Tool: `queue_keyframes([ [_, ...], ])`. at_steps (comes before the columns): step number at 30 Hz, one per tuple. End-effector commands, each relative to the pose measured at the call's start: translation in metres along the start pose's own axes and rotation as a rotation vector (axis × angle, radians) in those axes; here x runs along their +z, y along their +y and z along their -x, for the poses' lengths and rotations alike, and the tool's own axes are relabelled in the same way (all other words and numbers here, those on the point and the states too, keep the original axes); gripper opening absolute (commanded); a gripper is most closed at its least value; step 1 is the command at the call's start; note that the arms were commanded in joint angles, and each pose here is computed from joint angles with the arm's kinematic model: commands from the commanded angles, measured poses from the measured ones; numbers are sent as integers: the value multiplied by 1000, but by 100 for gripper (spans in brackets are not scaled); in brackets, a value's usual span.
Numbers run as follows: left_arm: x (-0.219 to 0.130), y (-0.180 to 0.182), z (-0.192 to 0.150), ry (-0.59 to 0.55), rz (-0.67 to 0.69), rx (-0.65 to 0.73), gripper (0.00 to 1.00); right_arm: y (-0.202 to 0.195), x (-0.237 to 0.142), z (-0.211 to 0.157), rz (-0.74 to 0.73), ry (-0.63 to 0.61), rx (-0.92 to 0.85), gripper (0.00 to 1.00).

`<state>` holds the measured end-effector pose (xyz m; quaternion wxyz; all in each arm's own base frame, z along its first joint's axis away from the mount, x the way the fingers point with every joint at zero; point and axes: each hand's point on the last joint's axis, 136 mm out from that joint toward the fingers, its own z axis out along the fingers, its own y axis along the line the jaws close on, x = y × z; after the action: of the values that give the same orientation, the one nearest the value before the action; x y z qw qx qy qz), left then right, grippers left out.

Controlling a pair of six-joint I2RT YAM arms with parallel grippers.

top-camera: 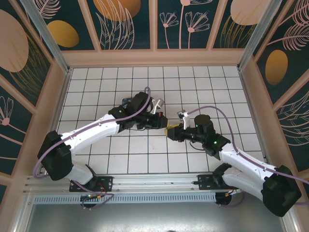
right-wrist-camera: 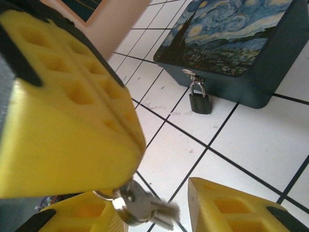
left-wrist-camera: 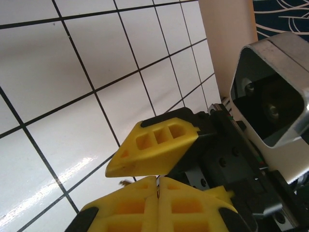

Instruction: Unlock the padlock with the key

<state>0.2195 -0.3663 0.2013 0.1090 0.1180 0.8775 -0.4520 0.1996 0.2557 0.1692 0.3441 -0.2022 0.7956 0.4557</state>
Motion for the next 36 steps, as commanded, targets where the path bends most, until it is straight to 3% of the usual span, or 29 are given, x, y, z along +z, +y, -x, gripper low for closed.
queue_keyframes([
  [1,0,-13,2,19,-47,15,0,11,-5,30,-1,-97,-76,31],
  [6,2,-7,1,23,-23,9,0,16,-4,33,20,-91,-75,12],
  [8,2,-3,4,10,3,5,0,17,-3,31,27,-79,-64,10],
  [9,0,-1,6,-2,17,1,0,18,-3,29,32,-66,-57,14],
  [12,-2,1,8,-13,29,-2,0,8,-5,19,-15,-20,-32,40],
  [14,-3,7,8,-5,60,6,0,-2,-10,18,-58,-11,-15,45],
  [27,-1,3,4,24,43,-1,0,13,-8,43,19,-30,-117,44],
  [36,0,3,7,25,11,-40,0,37,-7,34,130,-10,-210,47],
])
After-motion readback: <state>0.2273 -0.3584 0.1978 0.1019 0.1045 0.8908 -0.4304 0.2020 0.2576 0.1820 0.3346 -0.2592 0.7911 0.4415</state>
